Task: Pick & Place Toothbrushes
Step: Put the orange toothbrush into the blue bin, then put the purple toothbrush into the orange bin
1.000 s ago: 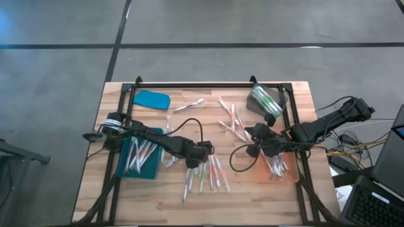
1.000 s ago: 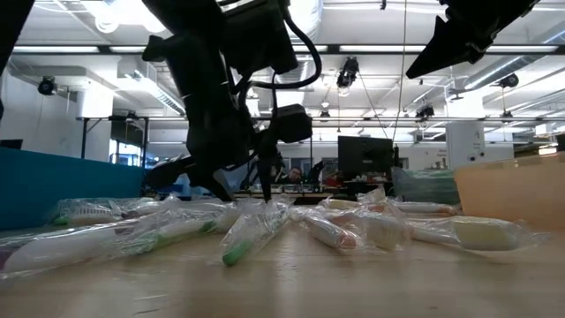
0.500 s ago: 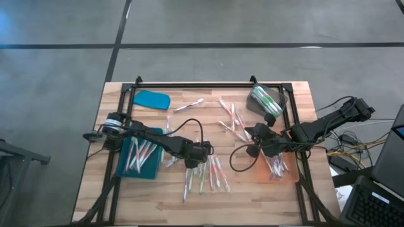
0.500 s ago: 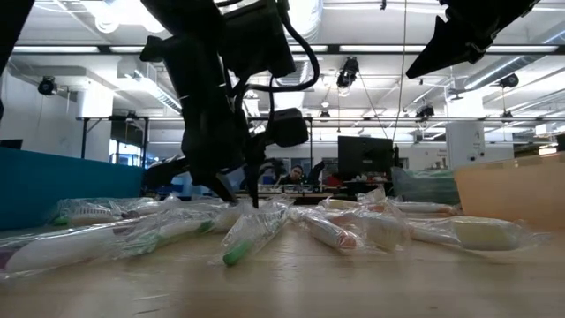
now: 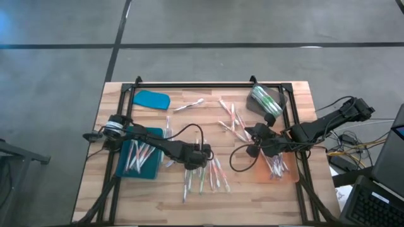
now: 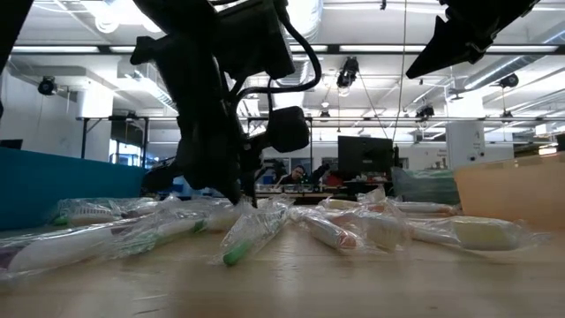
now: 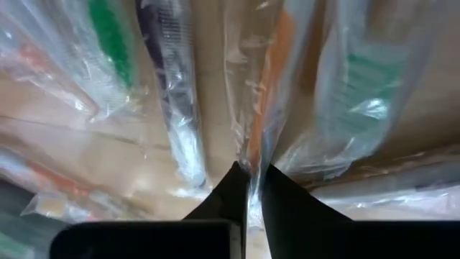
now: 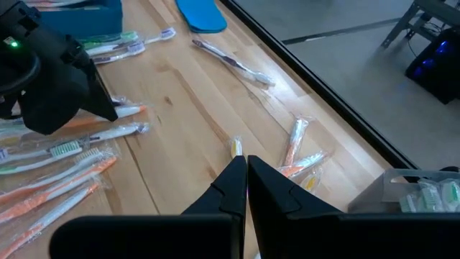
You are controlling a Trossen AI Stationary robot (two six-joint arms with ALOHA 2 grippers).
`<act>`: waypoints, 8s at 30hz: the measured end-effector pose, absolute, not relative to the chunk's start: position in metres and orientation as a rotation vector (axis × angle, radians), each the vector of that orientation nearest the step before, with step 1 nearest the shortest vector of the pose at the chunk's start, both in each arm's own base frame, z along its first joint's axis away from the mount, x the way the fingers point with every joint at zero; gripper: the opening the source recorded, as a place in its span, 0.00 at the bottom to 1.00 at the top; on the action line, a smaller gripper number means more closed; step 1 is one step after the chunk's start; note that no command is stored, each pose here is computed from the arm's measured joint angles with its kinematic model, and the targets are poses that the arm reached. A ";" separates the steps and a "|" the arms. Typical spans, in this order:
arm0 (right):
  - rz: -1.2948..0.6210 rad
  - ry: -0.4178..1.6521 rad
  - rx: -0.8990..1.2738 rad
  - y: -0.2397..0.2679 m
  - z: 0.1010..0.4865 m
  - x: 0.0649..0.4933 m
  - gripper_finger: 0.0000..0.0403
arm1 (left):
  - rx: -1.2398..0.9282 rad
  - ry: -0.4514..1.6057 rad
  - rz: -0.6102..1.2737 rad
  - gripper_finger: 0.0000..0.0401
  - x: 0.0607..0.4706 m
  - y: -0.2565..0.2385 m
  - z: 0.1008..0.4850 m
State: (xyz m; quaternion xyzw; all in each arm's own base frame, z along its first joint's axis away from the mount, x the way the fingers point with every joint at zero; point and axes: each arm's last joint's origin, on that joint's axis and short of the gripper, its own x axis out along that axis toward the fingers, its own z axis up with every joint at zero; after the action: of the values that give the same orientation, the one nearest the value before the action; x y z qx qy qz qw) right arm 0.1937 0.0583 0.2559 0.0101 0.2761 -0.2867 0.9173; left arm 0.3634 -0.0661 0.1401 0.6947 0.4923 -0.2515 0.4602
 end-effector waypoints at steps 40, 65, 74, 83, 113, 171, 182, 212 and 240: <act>-0.591 0.576 0.017 0.058 0.253 0.193 0.02 | 1.052 0.736 0.823 0.08 0.273 -0.047 0.389; -0.594 0.579 0.018 0.058 0.251 0.192 0.02 | 0.445 0.324 1.085 0.07 0.194 -0.023 0.449; -0.594 0.576 0.022 0.058 0.251 0.193 0.02 | 0.314 0.214 1.069 0.06 0.182 -0.013 0.483; -0.590 0.562 0.036 0.058 0.252 0.194 0.02 | 0.318 0.252 1.182 0.06 0.173 0.012 0.492; -0.586 0.571 0.033 0.058 0.243 0.193 0.02 | -0.512 0.935 0.937 0.06 0.155 0.042 0.371; -0.587 0.588 0.021 0.057 0.236 0.191 0.02 | -1.167 1.575 0.609 0.19 0.138 -0.028 0.171; -0.586 0.587 0.022 0.057 0.236 0.191 0.02 | -1.186 1.614 0.529 0.42 0.139 -0.030 0.174; -0.592 0.580 0.040 0.057 0.236 0.191 0.02 | -0.422 0.790 0.724 0.44 0.185 -0.008 0.303; -0.652 0.491 0.171 0.042 0.243 0.203 0.02 | -0.001 0.292 0.532 0.43 0.261 0.040 0.245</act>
State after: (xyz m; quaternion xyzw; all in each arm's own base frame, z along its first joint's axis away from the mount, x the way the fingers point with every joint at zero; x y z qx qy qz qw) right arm 0.2029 0.0417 0.2426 0.0832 0.2383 -0.3169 0.9143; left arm 0.2610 0.0405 0.2454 -0.0007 0.1439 0.2621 0.9542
